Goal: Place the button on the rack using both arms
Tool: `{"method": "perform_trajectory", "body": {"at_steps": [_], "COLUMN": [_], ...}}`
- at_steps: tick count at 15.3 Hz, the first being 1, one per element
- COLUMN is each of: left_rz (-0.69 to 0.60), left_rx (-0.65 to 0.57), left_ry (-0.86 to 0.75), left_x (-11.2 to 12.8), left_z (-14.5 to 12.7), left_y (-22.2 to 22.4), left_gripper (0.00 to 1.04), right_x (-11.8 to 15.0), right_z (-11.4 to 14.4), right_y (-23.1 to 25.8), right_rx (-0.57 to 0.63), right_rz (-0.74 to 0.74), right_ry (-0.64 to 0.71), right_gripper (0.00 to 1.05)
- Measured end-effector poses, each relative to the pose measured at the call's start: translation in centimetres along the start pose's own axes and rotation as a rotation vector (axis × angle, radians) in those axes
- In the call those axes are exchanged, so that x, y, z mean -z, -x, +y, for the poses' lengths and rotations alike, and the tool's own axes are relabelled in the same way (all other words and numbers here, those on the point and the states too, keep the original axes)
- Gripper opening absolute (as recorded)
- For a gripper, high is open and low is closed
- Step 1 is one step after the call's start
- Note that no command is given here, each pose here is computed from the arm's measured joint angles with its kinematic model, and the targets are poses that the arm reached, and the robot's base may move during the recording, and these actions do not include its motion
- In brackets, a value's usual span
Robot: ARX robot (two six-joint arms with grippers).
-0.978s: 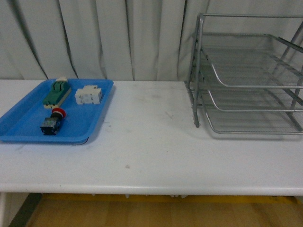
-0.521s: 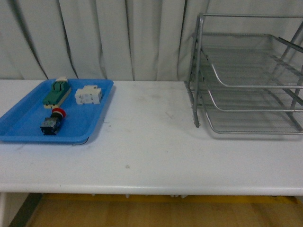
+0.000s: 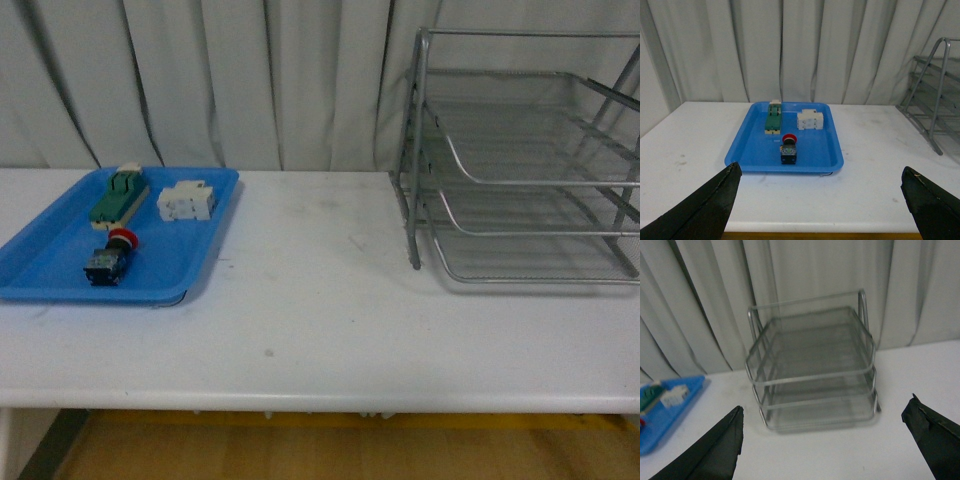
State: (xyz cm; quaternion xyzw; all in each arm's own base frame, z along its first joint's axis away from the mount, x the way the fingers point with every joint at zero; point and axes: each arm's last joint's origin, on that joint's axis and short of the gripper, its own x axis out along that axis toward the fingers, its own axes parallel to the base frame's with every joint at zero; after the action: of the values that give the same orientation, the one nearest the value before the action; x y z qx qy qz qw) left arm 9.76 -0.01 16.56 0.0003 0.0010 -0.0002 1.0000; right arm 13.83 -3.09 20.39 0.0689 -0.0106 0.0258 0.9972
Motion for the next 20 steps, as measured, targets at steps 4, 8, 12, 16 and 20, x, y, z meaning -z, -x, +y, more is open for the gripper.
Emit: {"method": "perform_trajectory", "body": {"at_steps": [4,8,12,16,20], "left_rz": [0.000,0.000,0.000,0.000,0.000], "left_rx": [0.000,0.000,0.000,0.000,0.000], "left_ry": [0.000,0.000,0.000,0.000,0.000], "left_x": [0.0,0.0,0.0,0.0,0.0], "left_z": [0.0,0.0,0.0,0.0,0.0], "left_y": [0.0,0.0,0.0,0.0,0.0], "left_gripper": [0.98,0.98,0.98,0.98,0.98], "right_x": [-2.7,1.0,9.7,13.3,13.9], "right_z": [-4.8,-7.6,-7.2,-7.1,-6.9], "right_y": [-8.6,-12.0,-12.8,-15.7,-18.9], "right_rx": [-0.005,-0.078,-0.033,0.062,0.022], "right_rz": [-0.067,-0.006,0.265,0.334,0.312], "right_ry": [-0.242,-0.585,-1.160,-1.415,-1.384], "right_gripper": [0.98,0.98,0.98,0.98,0.98]}}
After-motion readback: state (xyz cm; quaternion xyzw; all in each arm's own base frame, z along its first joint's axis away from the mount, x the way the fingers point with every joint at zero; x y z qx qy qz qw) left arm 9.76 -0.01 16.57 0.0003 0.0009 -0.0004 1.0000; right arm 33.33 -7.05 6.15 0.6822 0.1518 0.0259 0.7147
